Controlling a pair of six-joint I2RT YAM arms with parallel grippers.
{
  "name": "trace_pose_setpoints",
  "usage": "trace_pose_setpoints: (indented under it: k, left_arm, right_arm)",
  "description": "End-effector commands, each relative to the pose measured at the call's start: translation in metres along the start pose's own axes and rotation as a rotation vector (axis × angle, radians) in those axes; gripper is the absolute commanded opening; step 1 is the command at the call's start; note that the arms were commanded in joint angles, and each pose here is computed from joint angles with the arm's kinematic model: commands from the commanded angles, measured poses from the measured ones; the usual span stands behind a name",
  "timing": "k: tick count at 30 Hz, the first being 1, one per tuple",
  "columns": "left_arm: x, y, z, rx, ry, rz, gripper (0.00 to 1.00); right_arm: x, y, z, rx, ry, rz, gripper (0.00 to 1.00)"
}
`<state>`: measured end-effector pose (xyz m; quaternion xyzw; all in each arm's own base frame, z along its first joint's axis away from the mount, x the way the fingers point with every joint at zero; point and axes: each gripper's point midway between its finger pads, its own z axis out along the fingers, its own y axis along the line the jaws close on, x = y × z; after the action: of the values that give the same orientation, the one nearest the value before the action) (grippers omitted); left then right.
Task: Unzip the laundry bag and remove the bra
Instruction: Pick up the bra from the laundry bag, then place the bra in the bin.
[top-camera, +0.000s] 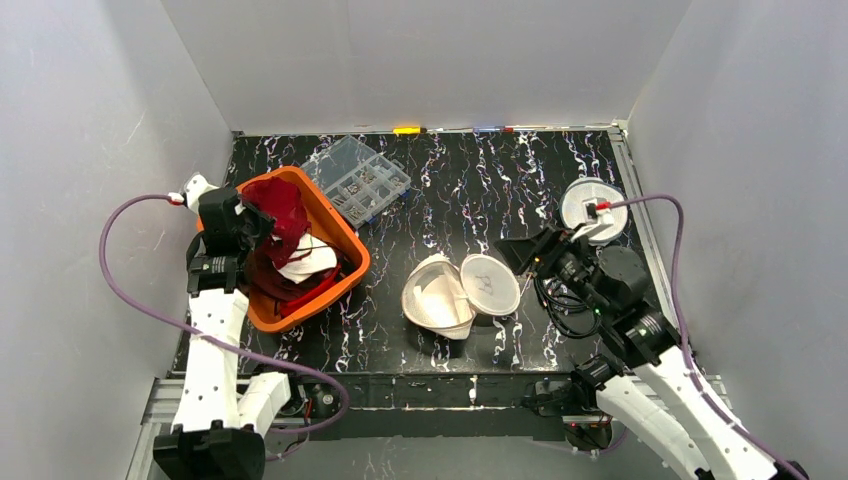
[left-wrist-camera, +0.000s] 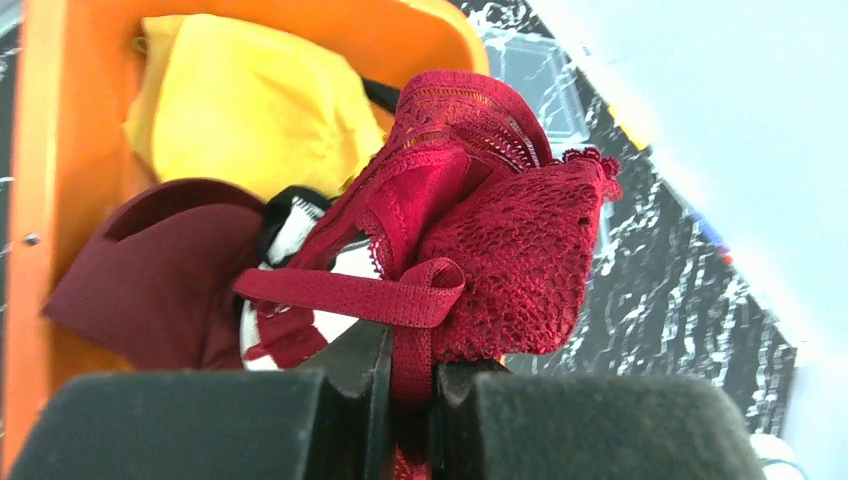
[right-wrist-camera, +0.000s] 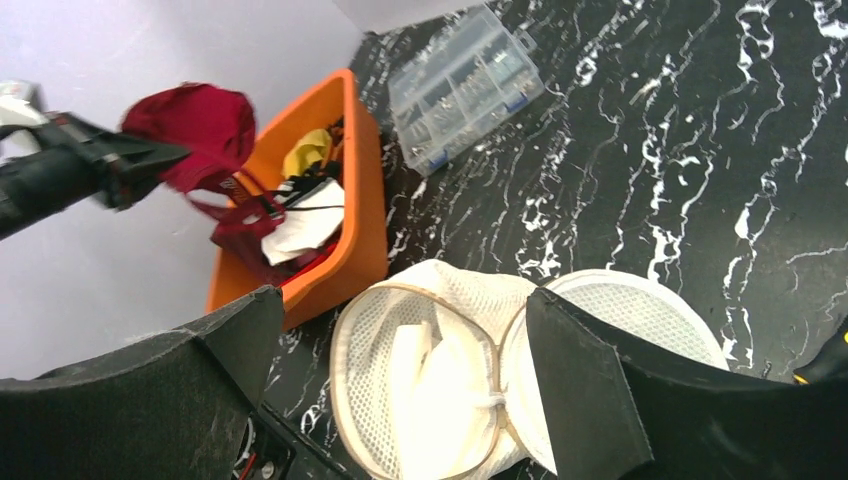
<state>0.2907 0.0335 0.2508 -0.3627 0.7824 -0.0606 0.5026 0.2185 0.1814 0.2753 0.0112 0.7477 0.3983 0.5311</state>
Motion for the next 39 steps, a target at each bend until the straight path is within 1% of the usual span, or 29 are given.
trace_pose_setpoints:
  k: [1,4,8,12,15,18,19,22,24,25,26,27,30,31,32,34,39]
  left_arm:
    - [-0.011,-0.028,0.027,0.144,-0.021,-0.117,0.00]
    - [-0.002,-0.037,0.043,0.206,0.013,-0.118,0.00]
    - [0.011,-0.029,0.062,0.201,0.036,-0.119,0.00]
    - [0.021,-0.023,0.070,0.206,0.061,-0.127,0.00]
    - [0.036,-0.005,0.078,0.114,0.108,-0.124,0.00]
    - [0.056,0.024,0.087,-0.008,0.151,-0.109,0.00]
    - [0.063,0.030,0.088,-0.026,0.165,-0.102,0.00]
    - [0.076,0.035,0.091,-0.027,0.195,-0.102,0.00]
    - [0.078,0.027,0.090,0.014,0.213,-0.108,0.00]
    - [0.078,0.023,0.089,0.030,0.221,-0.109,0.02]
    - [0.076,0.021,0.087,0.039,0.223,-0.106,0.08]
    - [0.076,0.021,0.085,0.036,0.231,-0.103,0.17]
    - [0.070,0.028,0.075,-0.010,0.226,-0.074,0.51]
    - [0.068,0.035,0.071,-0.043,0.210,-0.062,0.59]
    - [0.066,0.040,0.066,-0.067,0.203,-0.055,0.65]
    - [0.060,0.048,0.053,-0.108,0.179,-0.039,0.72]
    - [0.033,0.051,0.013,-0.148,0.105,-0.042,0.74]
  right_arm:
    - [-0.001,0.013,-0.016,-0.084,-0.024,-0.021,0.98]
    - [0.008,0.012,-0.018,-0.100,0.004,-0.022,0.98]
    - [0.014,0.011,-0.018,-0.106,0.017,-0.027,0.98]
    - [0.021,0.005,-0.015,-0.098,0.029,-0.023,0.98]
    - [0.027,0.001,-0.013,-0.094,0.037,-0.013,0.98]
    - [0.030,0.000,-0.012,-0.096,0.041,0.001,0.98]
    - [0.031,0.000,-0.012,-0.097,0.042,0.002,0.98]
    - [0.029,0.001,-0.014,-0.099,0.037,-0.003,0.98]
    - [0.026,0.002,-0.015,-0.096,0.034,-0.012,0.98]
    - [0.025,0.002,-0.016,-0.093,0.033,-0.017,0.98]
    - [0.024,0.002,-0.017,-0.091,0.031,-0.024,0.98]
    - [0.022,0.003,-0.017,-0.088,0.026,-0.029,0.98]
    - [0.017,0.004,-0.018,-0.085,0.015,-0.037,0.98]
    - [0.016,0.005,-0.019,-0.087,0.012,-0.038,0.98]
    - [0.014,0.006,-0.019,-0.089,0.009,-0.040,0.98]
    - [0.012,0.007,-0.019,-0.091,0.006,-0.044,0.99]
    - [0.003,0.012,-0.019,-0.089,-0.002,-0.075,0.99]
